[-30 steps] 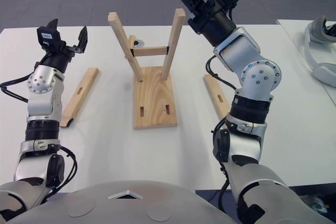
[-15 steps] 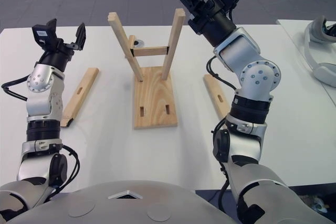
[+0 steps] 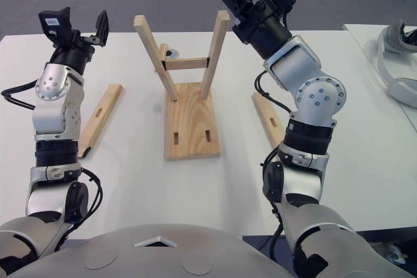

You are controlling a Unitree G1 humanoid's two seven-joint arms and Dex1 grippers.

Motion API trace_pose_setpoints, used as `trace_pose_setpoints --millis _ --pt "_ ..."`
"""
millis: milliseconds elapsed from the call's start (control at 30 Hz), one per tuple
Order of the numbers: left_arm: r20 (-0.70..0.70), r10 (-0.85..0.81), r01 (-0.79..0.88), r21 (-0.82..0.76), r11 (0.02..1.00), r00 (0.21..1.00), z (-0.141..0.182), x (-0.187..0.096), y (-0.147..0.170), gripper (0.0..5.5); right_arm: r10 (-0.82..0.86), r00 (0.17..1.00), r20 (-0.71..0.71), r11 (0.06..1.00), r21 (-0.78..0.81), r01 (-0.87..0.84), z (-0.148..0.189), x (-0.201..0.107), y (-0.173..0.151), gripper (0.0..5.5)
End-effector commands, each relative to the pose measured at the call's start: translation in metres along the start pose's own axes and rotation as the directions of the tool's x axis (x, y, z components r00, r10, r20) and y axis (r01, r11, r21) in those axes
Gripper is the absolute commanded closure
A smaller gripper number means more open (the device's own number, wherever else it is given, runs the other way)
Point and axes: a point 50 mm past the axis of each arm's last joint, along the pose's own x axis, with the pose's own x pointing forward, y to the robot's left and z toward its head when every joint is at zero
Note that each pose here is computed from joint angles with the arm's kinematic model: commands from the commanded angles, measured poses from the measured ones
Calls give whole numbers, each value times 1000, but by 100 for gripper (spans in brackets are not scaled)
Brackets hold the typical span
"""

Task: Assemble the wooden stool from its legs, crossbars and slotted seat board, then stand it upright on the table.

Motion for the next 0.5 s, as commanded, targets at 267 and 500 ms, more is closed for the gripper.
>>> trace_pose_setpoints --millis 267,500 --pt "152 11 5 -110 994 988 34 -2 14 102 -61 998 34 997 -37 62 5 -3 -4 112" --pt "262 231 -201 -136 970 937 55 -10 47 102 -227 963 142 971 -44 236 18 -11 -23 112"
